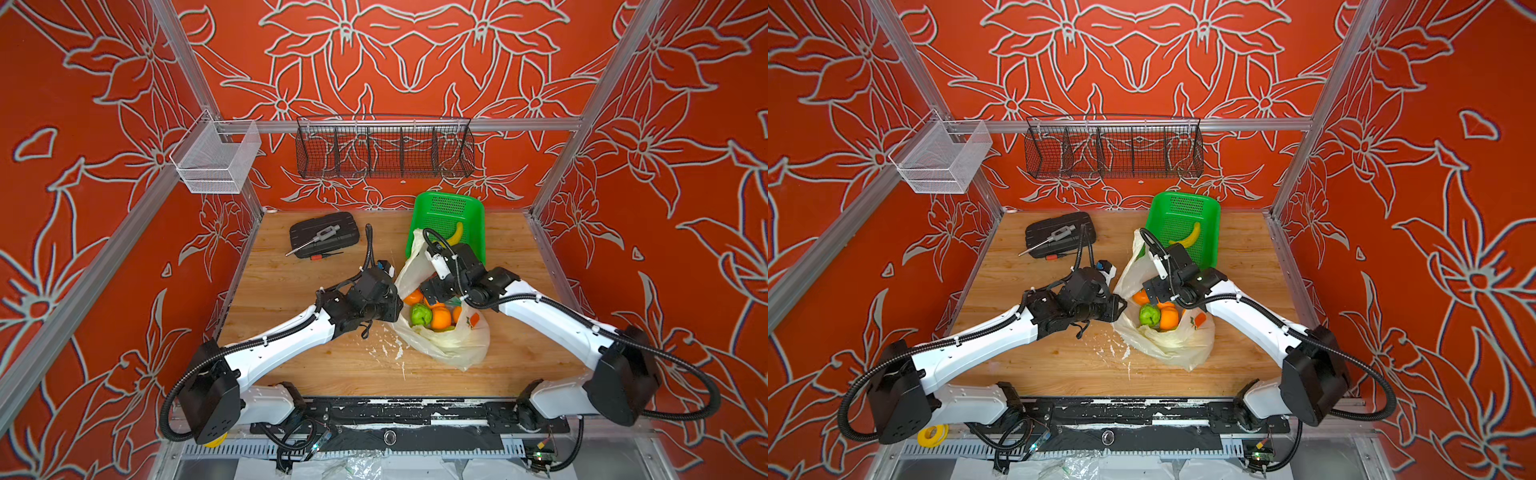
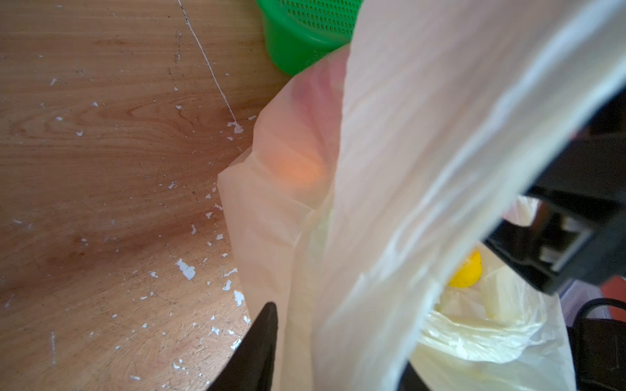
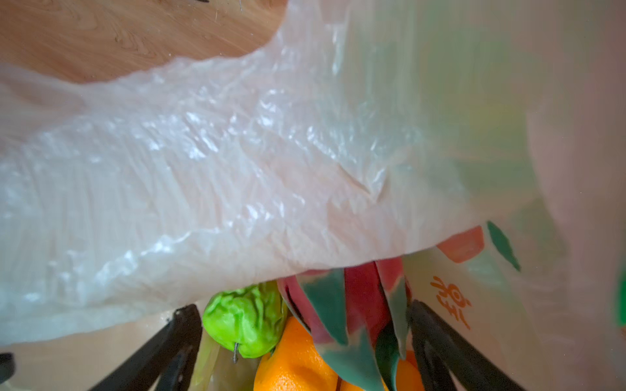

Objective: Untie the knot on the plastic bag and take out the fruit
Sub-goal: 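Grasp the red dragon fruit inside the bag with the right gripper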

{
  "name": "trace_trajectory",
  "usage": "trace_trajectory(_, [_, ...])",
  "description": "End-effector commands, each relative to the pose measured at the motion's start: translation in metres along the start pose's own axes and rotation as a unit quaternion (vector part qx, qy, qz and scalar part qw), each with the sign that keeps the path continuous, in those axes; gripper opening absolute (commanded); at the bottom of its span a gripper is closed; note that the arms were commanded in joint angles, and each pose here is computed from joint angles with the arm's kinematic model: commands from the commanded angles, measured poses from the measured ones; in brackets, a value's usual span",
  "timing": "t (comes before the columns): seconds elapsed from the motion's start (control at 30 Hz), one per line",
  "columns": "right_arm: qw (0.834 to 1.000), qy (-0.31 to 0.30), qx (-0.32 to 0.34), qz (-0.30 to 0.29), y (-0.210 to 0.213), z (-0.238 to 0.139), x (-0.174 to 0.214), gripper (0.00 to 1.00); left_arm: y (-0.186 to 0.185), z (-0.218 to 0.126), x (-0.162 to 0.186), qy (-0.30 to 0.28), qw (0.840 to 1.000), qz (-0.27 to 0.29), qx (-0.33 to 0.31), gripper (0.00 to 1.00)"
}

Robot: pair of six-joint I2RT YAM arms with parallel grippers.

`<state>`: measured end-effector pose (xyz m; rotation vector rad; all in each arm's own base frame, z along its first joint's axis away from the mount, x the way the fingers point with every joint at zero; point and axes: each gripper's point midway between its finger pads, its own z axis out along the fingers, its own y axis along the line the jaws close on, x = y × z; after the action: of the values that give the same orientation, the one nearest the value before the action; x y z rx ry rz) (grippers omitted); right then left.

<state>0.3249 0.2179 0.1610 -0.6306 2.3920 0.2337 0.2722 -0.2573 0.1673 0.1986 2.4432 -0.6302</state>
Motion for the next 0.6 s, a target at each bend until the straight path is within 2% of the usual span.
trace_trajectory(0.0, [0.999, 0.033, 0.012, -0.032, -0.008, 0.009, 0.005, 0.97, 0.001, -0.001, -0.010, -0.015, 1.000, -0.010, -0.012, 0.37])
trace_trajectory(0.4, [0.995, 0.090, -0.041, -0.034, 0.002, 0.054, 0.020, 0.97, 0.004, 0.002, -0.014, -0.010, 1.000, -0.020, -0.015, 0.30])
trace_trajectory(0.57, [0.994, 0.092, -0.050, -0.034, 0.005, 0.059, 0.022, 0.93, 0.006, 0.002, -0.013, -0.008, 1.000, -0.021, -0.018, 0.29])
